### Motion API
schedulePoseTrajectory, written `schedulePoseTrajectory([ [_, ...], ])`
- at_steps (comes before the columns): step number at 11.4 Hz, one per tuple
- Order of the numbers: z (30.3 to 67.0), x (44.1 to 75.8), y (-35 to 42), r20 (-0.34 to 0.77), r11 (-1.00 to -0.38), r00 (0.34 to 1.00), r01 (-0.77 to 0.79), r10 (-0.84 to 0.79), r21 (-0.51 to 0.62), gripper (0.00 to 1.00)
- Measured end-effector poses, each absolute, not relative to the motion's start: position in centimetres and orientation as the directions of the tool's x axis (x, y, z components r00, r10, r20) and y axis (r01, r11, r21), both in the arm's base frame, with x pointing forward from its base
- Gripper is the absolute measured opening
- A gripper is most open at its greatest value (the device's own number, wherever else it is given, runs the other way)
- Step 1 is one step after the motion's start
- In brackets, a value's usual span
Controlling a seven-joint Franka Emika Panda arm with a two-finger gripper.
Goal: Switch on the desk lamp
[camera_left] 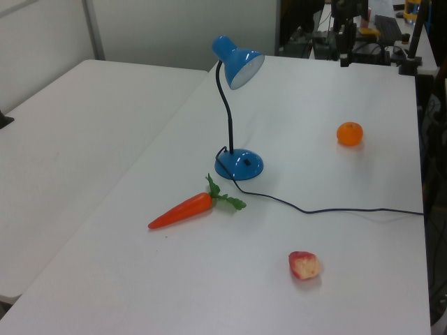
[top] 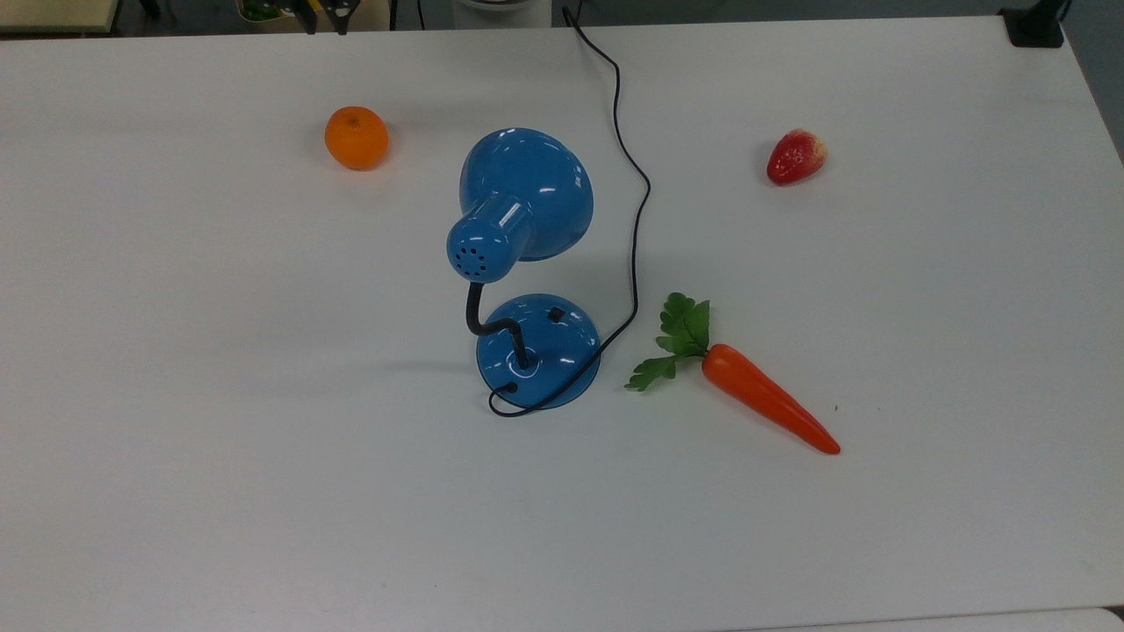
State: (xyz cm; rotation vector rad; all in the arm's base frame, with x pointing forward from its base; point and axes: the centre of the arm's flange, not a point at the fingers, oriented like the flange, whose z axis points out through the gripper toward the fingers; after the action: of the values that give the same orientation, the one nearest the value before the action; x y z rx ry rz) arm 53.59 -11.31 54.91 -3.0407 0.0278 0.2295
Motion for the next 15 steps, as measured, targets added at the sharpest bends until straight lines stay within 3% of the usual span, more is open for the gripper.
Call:
schedulePoseTrajectory([
  [1,54.9,53.6,-11.5,-0.151,-0.996,0.988,-0.027,-0.013,-0.090,0.07],
  [2,54.8,53.6,-11.6,-0.152,-0.995,0.988,-0.030,-0.016,-0.091,0.01],
  [15,50.2,54.6,-8.7,-0.115,-0.994,0.992,-0.062,-0.051,-0.091,0.01],
])
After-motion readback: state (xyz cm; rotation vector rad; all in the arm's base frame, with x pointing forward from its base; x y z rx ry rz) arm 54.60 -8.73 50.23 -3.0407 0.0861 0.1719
